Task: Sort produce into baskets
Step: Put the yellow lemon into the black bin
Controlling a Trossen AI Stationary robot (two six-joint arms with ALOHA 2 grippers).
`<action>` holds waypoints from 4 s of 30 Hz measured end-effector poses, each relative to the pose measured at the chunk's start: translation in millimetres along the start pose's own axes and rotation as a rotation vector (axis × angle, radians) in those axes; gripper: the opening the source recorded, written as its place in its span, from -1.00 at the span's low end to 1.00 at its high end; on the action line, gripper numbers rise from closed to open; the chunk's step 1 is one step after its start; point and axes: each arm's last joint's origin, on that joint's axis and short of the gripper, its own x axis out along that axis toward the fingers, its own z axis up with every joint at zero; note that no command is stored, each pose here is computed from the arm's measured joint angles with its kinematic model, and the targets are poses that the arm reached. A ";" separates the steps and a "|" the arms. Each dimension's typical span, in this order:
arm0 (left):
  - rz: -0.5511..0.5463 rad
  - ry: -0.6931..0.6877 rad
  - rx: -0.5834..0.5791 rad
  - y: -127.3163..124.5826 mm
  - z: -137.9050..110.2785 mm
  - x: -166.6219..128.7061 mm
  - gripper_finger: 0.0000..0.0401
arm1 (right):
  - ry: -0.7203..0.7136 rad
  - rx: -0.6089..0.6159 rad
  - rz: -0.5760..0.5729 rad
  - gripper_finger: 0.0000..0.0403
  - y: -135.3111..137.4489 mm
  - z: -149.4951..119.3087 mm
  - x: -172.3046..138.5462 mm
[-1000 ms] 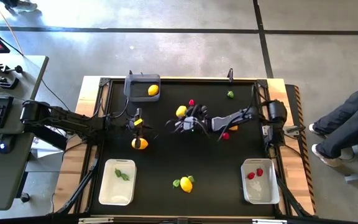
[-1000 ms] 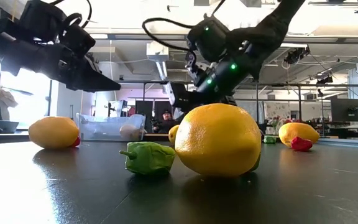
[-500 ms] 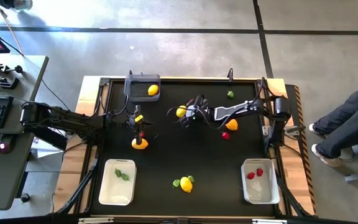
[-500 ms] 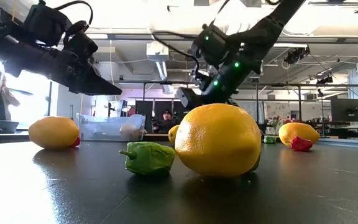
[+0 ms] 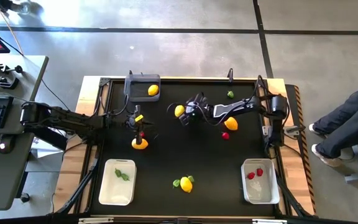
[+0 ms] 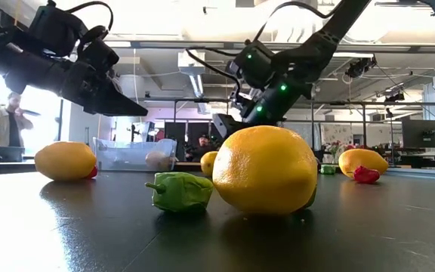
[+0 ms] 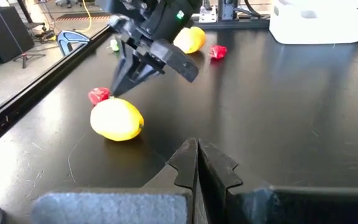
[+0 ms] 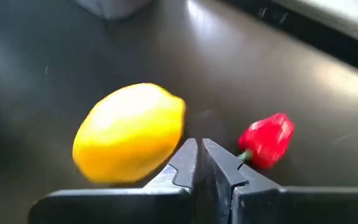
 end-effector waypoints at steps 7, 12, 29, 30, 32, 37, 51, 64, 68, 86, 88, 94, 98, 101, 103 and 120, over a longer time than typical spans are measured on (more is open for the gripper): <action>0.001 0.003 0.000 0.2 -0.3 0.0 -1.00 | -0.039 -0.066 0.040 -0.64 -5.5 16.2 -9.0; 0.001 0.004 0.001 0.1 -0.4 0.0 -1.00 | -0.051 -0.072 0.089 -0.24 5.4 18.9 -25.5; 0.000 0.004 0.001 0.1 -0.3 0.0 -1.00 | -0.088 -0.393 0.073 0.54 21.4 2.6 -14.8; 0.000 0.004 0.002 0.1 -0.3 0.0 -1.00 | -0.084 -0.431 0.089 0.54 17.6 4.5 -11.5; 0.000 0.004 0.007 0.1 -0.3 0.0 -1.00 | -0.075 -0.497 0.114 0.54 9.5 7.8 -5.6; 0.000 0.004 0.008 0.1 -0.3 0.0 -1.00 | -0.059 -0.575 0.242 0.54 -12.8 17.8 7.1; -0.001 0.010 0.026 0.0 -0.9 0.0 -1.00 | 0.002 -0.504 0.535 0.42 -35.5 11.0 34.7; -0.002 0.016 0.023 0.0 -1.5 0.0 -1.00 | -0.010 -0.460 0.609 -0.27 -13.5 1.4 33.0; -0.006 0.017 0.019 -0.9 -1.5 0.0 -0.94 | -0.070 -0.453 0.654 -0.27 4.6 2.1 23.9; -0.018 0.029 0.072 -21.3 -2.5 0.1 0.07 | -0.279 -0.511 0.743 -0.27 55.3 -1.6 -6.7; 0.000 0.017 0.072 -22.3 -0.5 0.2 0.12 | -0.286 -0.492 0.745 -0.27 55.5 -0.4 -7.0; 0.030 -0.019 0.071 -25.1 9.3 2.2 0.17 | -0.300 -0.470 0.756 -0.27 57.5 0.8 -8.9; 0.018 -0.007 0.081 -29.3 9.5 5.3 0.17 | -0.315 -0.458 0.763 -0.27 58.1 2.3 -9.7; 0.050 0.010 0.086 -31.0 10.4 10.4 0.17 | -0.328 -0.456 0.766 -0.27 58.5 3.3 -10.3; 0.058 0.027 0.088 -32.0 9.9 14.7 0.17 | -0.327 -0.458 0.768 -0.27 59.0 3.0 -10.6; 0.051 0.040 0.091 -34.4 14.7 26.8 -0.15 | -0.315 -0.448 0.787 -0.05 63.1 0.3 -13.4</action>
